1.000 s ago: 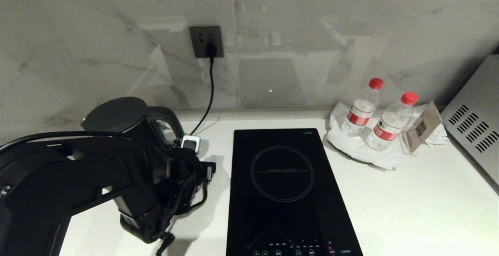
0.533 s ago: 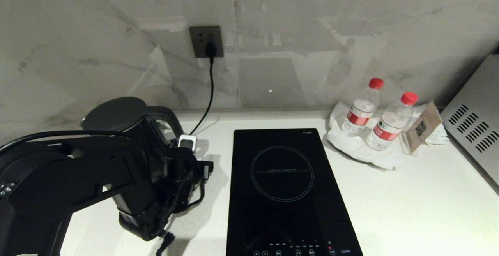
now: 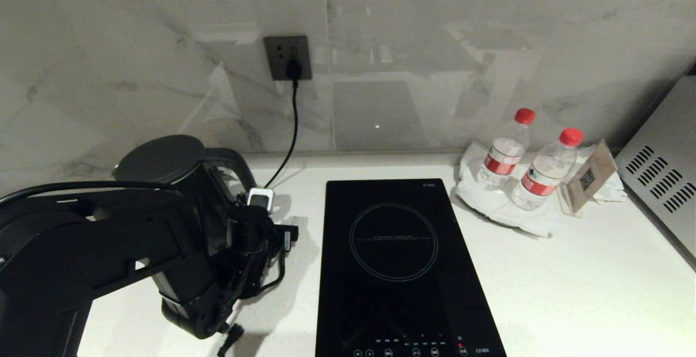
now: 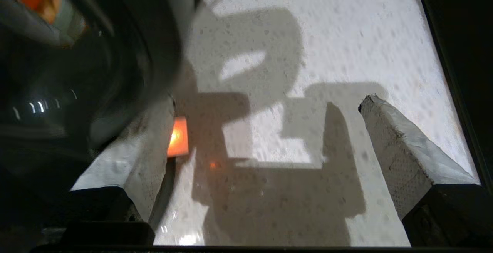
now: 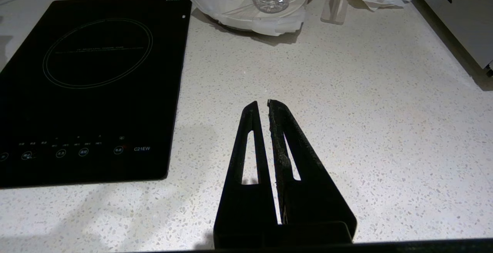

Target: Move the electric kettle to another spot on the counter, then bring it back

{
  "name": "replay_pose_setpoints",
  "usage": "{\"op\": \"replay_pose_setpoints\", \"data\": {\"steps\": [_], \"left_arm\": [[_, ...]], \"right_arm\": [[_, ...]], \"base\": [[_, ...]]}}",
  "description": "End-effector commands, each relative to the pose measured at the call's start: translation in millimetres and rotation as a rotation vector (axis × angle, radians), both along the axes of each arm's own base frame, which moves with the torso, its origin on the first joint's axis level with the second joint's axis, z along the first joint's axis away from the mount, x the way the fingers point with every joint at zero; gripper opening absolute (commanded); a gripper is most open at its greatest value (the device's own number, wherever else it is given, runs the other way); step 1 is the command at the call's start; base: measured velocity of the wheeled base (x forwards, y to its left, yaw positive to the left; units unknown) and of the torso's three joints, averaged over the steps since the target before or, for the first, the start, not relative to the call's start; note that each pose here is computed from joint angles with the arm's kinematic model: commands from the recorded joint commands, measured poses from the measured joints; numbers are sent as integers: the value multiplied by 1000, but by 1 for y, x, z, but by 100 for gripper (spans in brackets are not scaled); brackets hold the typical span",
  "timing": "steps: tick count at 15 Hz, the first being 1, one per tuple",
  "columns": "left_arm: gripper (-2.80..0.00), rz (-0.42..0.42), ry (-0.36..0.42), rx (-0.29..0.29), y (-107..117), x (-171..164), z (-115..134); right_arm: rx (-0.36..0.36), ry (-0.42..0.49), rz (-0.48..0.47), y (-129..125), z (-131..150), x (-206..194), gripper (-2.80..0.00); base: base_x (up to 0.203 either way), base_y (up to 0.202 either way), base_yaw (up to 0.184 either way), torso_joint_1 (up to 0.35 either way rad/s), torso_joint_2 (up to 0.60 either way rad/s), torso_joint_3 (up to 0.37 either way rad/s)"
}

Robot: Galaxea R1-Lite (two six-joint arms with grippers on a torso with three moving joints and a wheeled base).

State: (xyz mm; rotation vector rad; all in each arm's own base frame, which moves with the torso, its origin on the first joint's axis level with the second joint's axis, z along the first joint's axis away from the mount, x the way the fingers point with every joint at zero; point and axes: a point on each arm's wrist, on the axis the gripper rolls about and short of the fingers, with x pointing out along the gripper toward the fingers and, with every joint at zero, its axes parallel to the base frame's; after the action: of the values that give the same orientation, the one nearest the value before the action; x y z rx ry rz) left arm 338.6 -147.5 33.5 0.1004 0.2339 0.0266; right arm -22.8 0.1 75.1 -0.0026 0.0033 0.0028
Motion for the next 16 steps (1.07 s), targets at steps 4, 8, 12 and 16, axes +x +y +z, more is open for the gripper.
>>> {"op": "replay_pose_setpoints", "data": {"steps": [4,8,12,16], "left_arm": [[0,-43,18,2,-9,-20,3],[0,-53,63,-2,-11,-30,-8],[0,-47,94,6,-11,-30,-21],[0,-34,82,-1,-14,-18,-26]], "right_arm": [[0,1,0,0,0,0,-280],[0,1,0,0,0,0,-280],[0,1,0,0,0,0,-280],[0,1,0,0,0,0,-280]], "base": [[0,0,0,0,0,0],[0,0,0,0,0,0],[0,0,0,0,0,0],[0,0,0,0,0,0]]}}
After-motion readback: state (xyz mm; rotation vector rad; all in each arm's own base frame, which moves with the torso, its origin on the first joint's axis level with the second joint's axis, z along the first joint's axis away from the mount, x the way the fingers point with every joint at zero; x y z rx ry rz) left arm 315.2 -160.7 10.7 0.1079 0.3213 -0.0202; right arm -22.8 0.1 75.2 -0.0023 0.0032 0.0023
